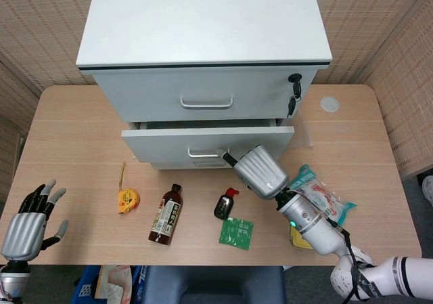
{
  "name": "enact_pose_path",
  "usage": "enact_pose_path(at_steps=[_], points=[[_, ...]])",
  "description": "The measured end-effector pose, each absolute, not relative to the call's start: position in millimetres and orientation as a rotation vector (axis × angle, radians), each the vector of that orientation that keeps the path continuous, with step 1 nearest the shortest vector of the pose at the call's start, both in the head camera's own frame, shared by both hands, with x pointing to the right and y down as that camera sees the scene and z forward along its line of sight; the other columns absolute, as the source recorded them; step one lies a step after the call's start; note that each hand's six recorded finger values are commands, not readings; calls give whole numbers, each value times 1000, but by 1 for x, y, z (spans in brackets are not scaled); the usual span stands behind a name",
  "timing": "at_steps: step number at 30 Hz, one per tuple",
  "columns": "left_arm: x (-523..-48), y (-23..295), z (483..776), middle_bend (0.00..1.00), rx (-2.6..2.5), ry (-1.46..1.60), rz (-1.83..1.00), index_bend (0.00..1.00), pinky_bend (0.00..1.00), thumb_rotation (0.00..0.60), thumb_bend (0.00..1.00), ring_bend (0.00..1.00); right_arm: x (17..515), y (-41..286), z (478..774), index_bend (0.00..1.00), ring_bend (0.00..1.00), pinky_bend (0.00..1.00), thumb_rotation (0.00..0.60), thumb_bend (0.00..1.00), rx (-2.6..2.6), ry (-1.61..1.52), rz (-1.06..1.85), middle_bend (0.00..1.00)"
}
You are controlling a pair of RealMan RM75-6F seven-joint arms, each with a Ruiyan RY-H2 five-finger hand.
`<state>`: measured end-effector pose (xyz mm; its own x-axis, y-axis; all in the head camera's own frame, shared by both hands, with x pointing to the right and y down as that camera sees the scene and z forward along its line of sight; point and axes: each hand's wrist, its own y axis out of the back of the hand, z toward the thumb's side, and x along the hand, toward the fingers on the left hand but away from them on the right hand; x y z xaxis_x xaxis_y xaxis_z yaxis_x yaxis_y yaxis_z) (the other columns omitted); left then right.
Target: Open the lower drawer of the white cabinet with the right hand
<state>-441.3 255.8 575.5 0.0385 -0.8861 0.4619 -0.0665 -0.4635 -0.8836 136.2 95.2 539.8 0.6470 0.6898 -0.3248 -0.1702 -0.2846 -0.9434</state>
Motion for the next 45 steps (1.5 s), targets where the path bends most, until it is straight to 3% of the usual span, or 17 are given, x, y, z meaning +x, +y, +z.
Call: enact_pose_path(at_steps=[45], points=[[-442, 256, 580, 0, -1632, 973, -1500, 147, 121, 600, 359, 36, 143, 149, 514, 184, 909, 895, 600, 315, -1622, -387, 846, 874]])
